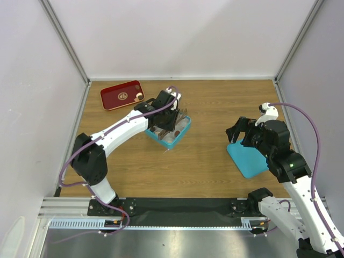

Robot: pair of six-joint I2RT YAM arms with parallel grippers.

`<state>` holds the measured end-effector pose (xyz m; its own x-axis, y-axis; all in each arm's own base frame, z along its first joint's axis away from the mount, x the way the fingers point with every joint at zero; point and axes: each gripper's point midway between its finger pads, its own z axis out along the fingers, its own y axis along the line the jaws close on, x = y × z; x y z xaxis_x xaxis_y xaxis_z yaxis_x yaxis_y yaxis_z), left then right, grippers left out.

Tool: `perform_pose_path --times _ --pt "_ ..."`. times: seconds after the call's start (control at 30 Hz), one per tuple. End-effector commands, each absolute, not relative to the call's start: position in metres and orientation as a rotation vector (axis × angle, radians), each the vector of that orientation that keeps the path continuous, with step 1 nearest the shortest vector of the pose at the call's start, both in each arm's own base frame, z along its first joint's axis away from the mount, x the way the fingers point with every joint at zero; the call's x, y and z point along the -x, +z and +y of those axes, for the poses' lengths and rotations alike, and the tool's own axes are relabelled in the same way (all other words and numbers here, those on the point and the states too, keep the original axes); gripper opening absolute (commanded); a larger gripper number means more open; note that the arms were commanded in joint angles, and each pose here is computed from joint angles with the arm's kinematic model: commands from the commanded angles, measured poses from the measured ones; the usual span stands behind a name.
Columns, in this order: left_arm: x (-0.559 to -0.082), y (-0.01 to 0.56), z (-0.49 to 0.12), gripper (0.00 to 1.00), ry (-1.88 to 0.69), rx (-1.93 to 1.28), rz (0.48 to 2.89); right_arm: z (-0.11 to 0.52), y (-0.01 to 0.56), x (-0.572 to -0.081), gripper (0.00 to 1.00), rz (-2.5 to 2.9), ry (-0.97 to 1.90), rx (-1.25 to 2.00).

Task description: Pack the chocolate

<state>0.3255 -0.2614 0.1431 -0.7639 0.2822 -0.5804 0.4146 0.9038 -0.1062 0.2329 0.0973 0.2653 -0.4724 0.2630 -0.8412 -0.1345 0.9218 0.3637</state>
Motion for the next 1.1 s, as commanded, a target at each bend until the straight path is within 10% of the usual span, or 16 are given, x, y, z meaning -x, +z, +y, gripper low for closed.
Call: perform_pose_path --times 0.0,1.07 --pt "-0.326 0.150 -0.269 0.38 -0.323 -0.486 2.450 0.095 0.287 -0.234 0.99 1.951 0.476 -0.111" --pt "-0.324 0.168 -0.268 0.44 -0.310 -0.448 2.372 0.095 0.287 -0.231 0.99 1.938 0.491 -0.119"
